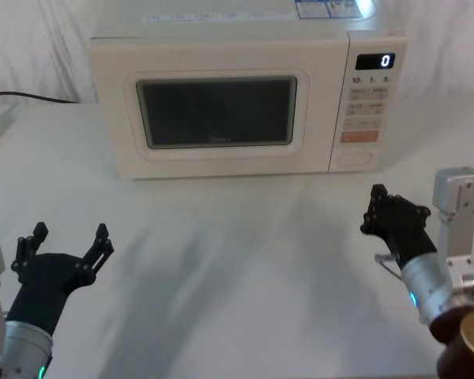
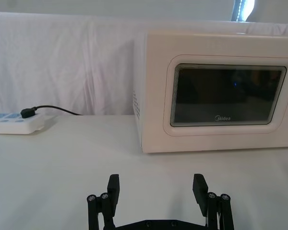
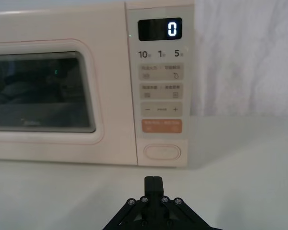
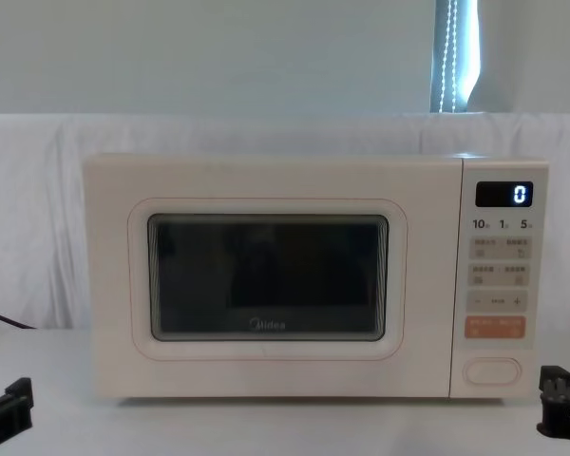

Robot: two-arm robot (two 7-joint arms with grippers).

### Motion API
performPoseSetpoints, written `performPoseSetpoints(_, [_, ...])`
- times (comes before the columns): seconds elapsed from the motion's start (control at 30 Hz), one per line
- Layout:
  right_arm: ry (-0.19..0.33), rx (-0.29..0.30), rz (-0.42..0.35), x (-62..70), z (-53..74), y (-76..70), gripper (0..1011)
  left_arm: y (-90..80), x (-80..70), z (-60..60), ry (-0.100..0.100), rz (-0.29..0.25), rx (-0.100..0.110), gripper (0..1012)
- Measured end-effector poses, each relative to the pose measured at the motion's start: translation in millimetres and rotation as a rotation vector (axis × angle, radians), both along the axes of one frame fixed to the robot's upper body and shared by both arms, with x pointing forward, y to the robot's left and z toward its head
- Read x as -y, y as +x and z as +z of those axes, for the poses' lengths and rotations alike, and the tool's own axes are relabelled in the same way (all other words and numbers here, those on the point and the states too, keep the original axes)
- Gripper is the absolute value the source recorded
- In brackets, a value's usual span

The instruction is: Press the button to open the microwave door with one hand; close the microwave door with the other hand.

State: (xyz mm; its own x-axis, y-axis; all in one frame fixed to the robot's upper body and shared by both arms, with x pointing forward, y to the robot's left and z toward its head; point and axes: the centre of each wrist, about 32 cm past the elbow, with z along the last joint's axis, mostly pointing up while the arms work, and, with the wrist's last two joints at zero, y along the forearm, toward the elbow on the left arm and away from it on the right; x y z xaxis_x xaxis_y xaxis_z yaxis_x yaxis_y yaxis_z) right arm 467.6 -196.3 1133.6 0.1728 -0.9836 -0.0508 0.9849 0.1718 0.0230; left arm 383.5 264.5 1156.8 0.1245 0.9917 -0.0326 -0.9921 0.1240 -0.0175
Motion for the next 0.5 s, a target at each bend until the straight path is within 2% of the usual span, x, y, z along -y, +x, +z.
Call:
performPoseSetpoints(0.1, [0.014, 0.001, -0.012, -0.5, -3.3, 15.9, 0, 0.0, 0.0, 0.0, 0.000, 0.000, 0.000, 1001])
performPoseSetpoints(0.13, [0.014, 0.001, -0.012, -0.5, -3.3, 15.9, 0, 0.0, 0.0, 0.0, 0.000, 0.000, 0.000, 1001])
performPoseSetpoints(0.33, [0.020, -0.002, -0.027, -1.6, -5.4, 42.4, 0, 0.0, 0.0, 0.0, 0.000, 0.000, 0.000, 1001])
performPoseSetpoints(0.5, [0.023, -0.009, -0.038, -2.6, -7.1, 57.1, 0, 0.0, 0.0, 0.0, 0.000, 0.000, 0.000, 1001])
